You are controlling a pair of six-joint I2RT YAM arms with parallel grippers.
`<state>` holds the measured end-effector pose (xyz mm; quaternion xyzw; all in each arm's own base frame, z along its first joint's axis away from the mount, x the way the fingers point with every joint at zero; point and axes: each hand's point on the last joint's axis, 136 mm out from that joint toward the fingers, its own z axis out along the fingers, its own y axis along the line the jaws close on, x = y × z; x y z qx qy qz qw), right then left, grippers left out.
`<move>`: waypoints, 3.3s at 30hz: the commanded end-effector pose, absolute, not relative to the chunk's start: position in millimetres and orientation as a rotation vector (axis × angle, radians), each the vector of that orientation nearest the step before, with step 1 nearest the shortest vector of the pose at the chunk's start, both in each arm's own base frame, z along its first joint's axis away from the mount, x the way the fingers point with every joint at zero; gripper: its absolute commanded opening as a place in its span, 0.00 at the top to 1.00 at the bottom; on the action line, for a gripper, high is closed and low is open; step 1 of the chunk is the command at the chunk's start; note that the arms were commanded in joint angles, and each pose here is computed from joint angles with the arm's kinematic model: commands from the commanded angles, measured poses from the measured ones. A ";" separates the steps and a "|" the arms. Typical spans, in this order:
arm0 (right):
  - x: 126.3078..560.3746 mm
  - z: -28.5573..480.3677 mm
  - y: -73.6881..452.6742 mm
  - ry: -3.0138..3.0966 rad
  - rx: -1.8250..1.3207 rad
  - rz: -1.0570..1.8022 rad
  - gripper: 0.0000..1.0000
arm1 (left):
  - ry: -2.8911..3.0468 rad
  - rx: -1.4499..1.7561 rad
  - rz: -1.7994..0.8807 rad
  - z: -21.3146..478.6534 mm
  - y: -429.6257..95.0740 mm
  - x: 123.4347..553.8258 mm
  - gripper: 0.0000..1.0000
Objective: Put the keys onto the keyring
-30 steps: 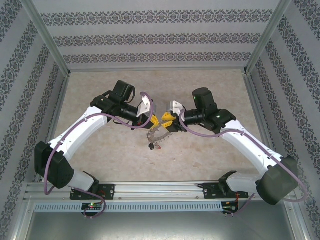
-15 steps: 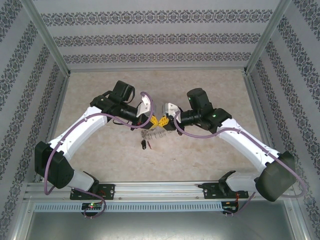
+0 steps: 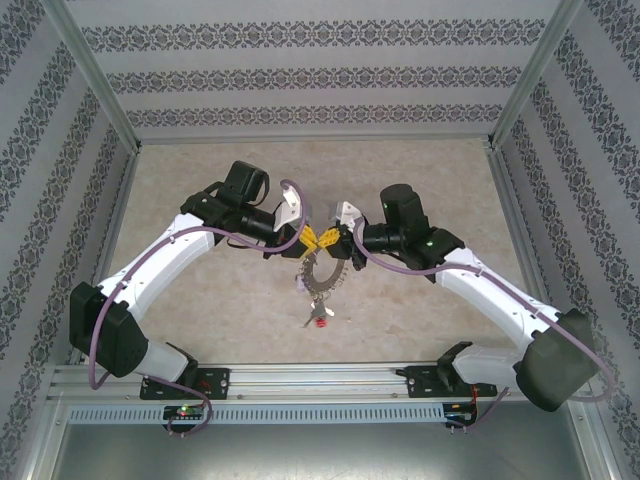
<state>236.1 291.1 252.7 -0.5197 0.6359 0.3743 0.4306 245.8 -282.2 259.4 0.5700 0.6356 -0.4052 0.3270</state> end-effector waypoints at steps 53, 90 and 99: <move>257.8 278.7 282.5 1.549 -1.035 0.773 1.00 | 1.816 1.079 -0.990 214.9 -277.2 300.8 0.44; 246.7 295.0 298.5 1.482 -1.104 0.872 1.00 | 1.586 1.175 -1.043 235.8 -292.6 273.5 0.41; 245.5 298.7 301.4 1.469 -1.110 0.887 1.00 | 1.528 1.154 -0.951 240.2 -294.4 279.2 0.41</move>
